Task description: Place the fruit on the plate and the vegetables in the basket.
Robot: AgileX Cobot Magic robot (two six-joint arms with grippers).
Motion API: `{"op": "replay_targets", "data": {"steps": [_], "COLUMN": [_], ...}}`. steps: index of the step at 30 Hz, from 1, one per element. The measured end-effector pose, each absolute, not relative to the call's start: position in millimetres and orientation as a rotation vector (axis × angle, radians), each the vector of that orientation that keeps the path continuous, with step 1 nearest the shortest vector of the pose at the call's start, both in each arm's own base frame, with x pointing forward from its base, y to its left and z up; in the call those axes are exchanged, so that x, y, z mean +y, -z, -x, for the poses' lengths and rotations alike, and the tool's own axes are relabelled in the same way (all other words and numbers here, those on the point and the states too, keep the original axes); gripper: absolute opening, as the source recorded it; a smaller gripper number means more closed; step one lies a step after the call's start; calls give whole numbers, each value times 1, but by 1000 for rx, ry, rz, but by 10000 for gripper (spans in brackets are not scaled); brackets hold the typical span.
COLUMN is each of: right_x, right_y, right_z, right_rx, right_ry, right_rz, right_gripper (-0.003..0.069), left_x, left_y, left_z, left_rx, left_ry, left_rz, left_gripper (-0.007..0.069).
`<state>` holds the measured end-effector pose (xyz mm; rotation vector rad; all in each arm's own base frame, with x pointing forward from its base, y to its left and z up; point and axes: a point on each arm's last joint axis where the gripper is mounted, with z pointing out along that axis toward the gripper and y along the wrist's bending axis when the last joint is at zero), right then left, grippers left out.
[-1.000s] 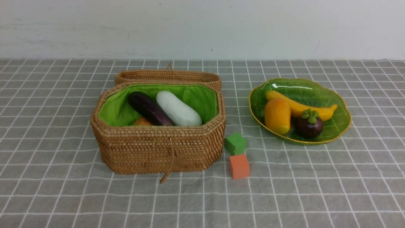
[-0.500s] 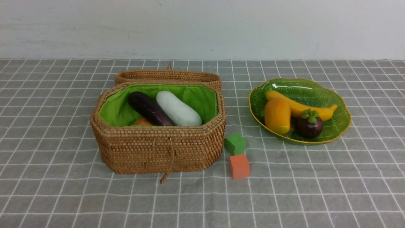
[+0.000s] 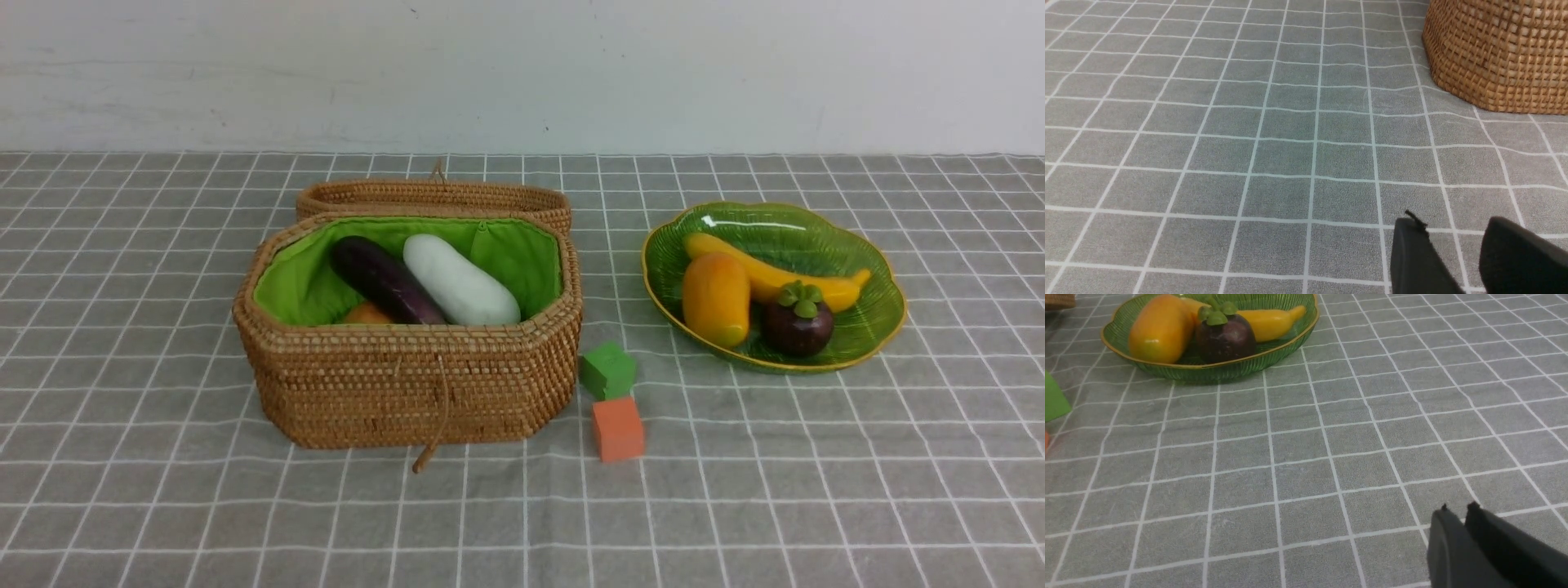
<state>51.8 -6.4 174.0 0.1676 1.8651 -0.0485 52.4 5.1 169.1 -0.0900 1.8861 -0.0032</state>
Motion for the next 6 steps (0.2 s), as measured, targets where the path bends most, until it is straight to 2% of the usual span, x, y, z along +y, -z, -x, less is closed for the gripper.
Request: {"op": "replay_targets", "data": {"steps": [6], "right_x": [-6], "right_y": [-174], "right_z": [-52], "right_rx": [1864], "right_ry": [44], "right_rz": [-174], "right_gripper": [76], "left_x": [5], "left_y": [-169], "left_z": [-52], "left_rx": [1886], "left_ry": [3], "left_rz": [90], "left_gripper": [237]}}
